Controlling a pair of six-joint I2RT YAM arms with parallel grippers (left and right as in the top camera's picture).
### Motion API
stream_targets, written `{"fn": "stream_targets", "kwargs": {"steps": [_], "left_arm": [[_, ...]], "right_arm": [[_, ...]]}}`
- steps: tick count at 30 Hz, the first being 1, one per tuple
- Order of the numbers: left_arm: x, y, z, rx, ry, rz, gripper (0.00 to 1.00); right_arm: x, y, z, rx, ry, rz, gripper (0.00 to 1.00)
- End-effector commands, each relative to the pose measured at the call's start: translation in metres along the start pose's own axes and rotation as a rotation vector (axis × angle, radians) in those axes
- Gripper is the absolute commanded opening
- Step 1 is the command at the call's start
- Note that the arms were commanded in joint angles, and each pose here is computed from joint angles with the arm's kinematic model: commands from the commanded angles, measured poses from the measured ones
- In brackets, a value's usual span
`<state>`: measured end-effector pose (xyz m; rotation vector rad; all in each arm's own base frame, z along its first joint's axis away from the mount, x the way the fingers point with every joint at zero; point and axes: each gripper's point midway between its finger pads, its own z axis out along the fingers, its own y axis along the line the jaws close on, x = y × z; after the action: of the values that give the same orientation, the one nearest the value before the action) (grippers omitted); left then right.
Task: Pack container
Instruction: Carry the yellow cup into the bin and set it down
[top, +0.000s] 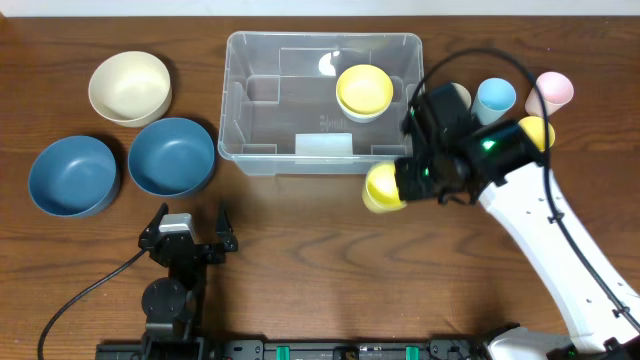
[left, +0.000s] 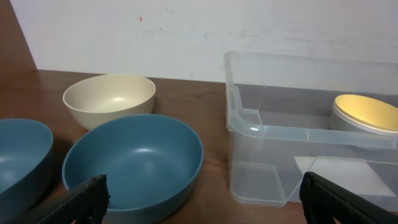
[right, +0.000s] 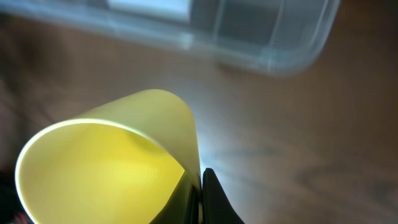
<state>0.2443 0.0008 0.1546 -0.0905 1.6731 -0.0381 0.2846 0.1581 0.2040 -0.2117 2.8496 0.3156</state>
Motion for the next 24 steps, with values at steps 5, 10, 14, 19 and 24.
{"fn": "stream_targets", "kwargs": {"steps": [5,10,14,19,24], "left_arm": [[0.018,0.004,0.001,-0.017,0.049,0.017,0.98],[0.018,0.004,0.001,-0.017,0.049,0.017,0.98],[0.018,0.004,0.001,-0.017,0.049,0.017,0.98],[0.018,0.004,0.001,-0.017,0.049,0.017,0.98],[0.018,0.004,0.001,-0.017,0.049,0.017,0.98]], "right_arm": [[-0.093,0.007,-0.065,-0.051,-0.274,0.07,0.01],[-0.132,0.006,-0.065,-0.064,-0.317,0.101,0.01],[-0.136,0.002,-0.024,-0.039,-0.222,0.111,0.01],[-0.115,-0.007,0.037,0.016,-0.013,0.106,0.01],[-0.101,-0.008,0.084,0.05,0.119,0.094,0.01]]}}
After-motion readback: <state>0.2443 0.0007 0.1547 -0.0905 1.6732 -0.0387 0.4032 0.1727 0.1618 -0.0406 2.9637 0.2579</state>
